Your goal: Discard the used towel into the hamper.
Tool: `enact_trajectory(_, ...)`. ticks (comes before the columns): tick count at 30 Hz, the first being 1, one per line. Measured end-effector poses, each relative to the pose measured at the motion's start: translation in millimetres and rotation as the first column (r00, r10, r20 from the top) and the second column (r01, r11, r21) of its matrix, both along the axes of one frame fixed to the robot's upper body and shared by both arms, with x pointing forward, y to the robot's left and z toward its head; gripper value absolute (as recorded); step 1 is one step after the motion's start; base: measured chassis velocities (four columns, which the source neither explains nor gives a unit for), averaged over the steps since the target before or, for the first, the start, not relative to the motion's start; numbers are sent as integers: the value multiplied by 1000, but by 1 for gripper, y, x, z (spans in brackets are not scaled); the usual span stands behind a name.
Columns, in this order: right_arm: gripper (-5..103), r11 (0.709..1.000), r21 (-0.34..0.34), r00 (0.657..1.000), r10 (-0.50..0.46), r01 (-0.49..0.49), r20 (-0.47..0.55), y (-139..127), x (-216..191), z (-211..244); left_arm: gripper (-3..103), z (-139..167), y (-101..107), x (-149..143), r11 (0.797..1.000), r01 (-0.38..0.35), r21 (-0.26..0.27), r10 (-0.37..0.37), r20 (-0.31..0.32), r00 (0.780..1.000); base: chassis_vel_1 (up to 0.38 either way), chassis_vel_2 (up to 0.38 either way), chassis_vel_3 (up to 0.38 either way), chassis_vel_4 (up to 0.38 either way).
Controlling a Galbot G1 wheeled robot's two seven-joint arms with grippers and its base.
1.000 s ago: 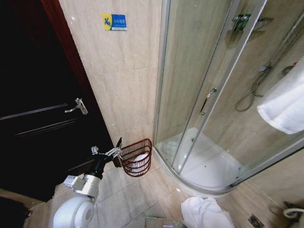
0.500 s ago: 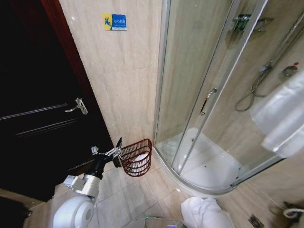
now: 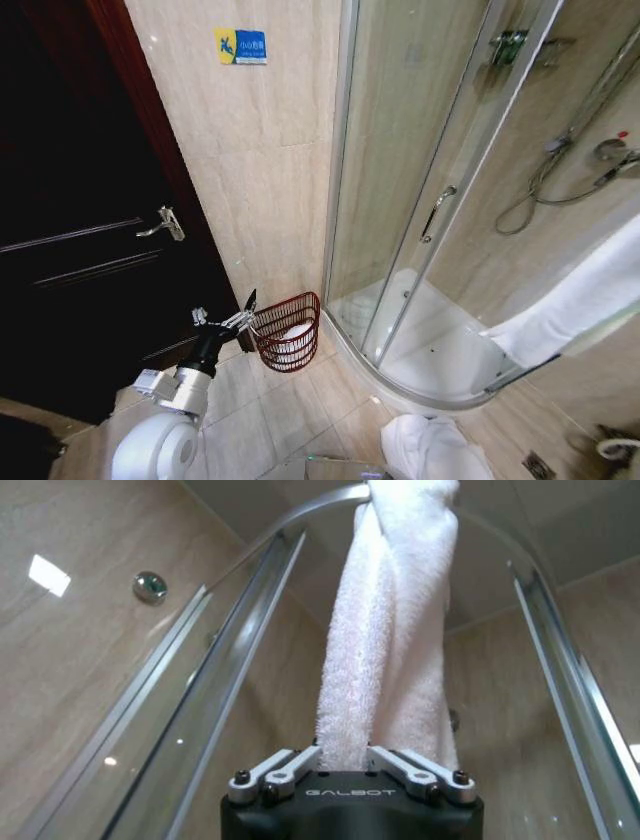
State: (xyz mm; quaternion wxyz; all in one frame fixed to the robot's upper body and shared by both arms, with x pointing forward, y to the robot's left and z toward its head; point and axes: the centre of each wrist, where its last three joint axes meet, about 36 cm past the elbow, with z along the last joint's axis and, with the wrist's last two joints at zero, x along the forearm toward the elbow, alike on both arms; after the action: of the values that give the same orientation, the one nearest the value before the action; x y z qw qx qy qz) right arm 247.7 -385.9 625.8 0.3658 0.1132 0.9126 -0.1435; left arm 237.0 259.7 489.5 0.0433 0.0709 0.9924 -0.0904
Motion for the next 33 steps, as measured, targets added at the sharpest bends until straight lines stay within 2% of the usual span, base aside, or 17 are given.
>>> enact_trajectory(11,5,997,7,997,-73,73,7,-1,6,-54,100,0,0,0,1000,0,0,0,0,1000,0,0,0,0)
enact_trajectory(17,5,997,9,996,-76,77,-34,8,14,-99,100,0,0,0,1000,0,0,0,0,1000,0,0,0,0)
enact_trajectory(24,5,993,21,993,-114,115,-20,18,29,-125,100,0,0,0,1000,0,0,0,0,1000,0,0,0,0)
enact_trajectory(28,5,992,-1,991,-125,125,-48,27,37,-139,100,0,0,0,1000,0,0,0,0,1000,0,0,0,0)
enact_trajectory(33,5,991,19,988,-133,135,-77,30,42,-160,100,0,0,0,1000,0,0,0,0,1000,0,0,0,0)
